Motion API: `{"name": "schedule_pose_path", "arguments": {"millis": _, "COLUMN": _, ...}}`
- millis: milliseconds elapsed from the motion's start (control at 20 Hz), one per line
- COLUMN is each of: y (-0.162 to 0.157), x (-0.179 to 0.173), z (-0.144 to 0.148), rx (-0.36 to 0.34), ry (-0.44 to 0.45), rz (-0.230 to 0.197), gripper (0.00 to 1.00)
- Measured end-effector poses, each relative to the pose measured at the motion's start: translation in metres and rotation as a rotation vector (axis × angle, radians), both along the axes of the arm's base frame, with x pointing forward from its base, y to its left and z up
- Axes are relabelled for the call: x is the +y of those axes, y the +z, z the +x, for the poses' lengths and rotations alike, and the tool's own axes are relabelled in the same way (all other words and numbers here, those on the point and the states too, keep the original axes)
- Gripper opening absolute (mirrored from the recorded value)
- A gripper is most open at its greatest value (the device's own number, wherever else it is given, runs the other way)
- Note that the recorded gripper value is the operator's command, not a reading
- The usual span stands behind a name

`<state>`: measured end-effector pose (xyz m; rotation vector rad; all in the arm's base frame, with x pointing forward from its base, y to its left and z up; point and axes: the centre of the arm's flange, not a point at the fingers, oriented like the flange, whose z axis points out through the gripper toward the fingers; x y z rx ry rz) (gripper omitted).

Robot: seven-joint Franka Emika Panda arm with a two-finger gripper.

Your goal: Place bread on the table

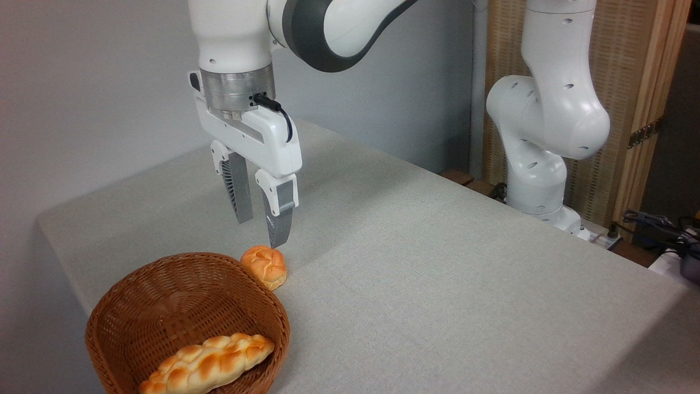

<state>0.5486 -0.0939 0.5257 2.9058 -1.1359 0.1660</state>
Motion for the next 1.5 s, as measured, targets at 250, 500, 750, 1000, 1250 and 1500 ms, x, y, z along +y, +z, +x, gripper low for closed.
{"name": "schedule_pose_path", "arguments": {"millis": 250, "y": 0.000, "x": 0.000, "z": 0.000, "rx": 0.000, "ry": 0.000, "rz": 0.000, "gripper": 1.00}}
{"name": "schedule_pose_path", "arguments": {"millis": 500, "y": 0.000, "x": 0.000, "z": 0.000, "rx": 0.000, "ry": 0.000, "rz": 0.000, "gripper": 1.00}}
{"name": "schedule_pose_path", "arguments": {"millis": 750, "y": 0.000, "x": 0.000, "z": 0.000, "rx": 0.000, "ry": 0.000, "rz": 0.000, "gripper": 1.00}}
{"name": "schedule_pose_path", "arguments": {"millis": 1000, "y": 0.000, "x": 0.000, "z": 0.000, "rx": 0.000, "ry": 0.000, "rz": 0.000, "gripper": 1.00}}
{"name": "schedule_pose_path", "arguments": {"millis": 1250, "y": 0.003, "x": 0.000, "z": 0.002, "rx": -0.017, "ry": 0.001, "rz": -0.003, "gripper": 1.00}}
{"name": "schedule_pose_path", "arguments": {"millis": 1500, "y": 0.010, "x": 0.010, "z": 0.010, "rx": -0.087, "ry": 0.022, "rz": -0.013, "gripper": 1.00}}
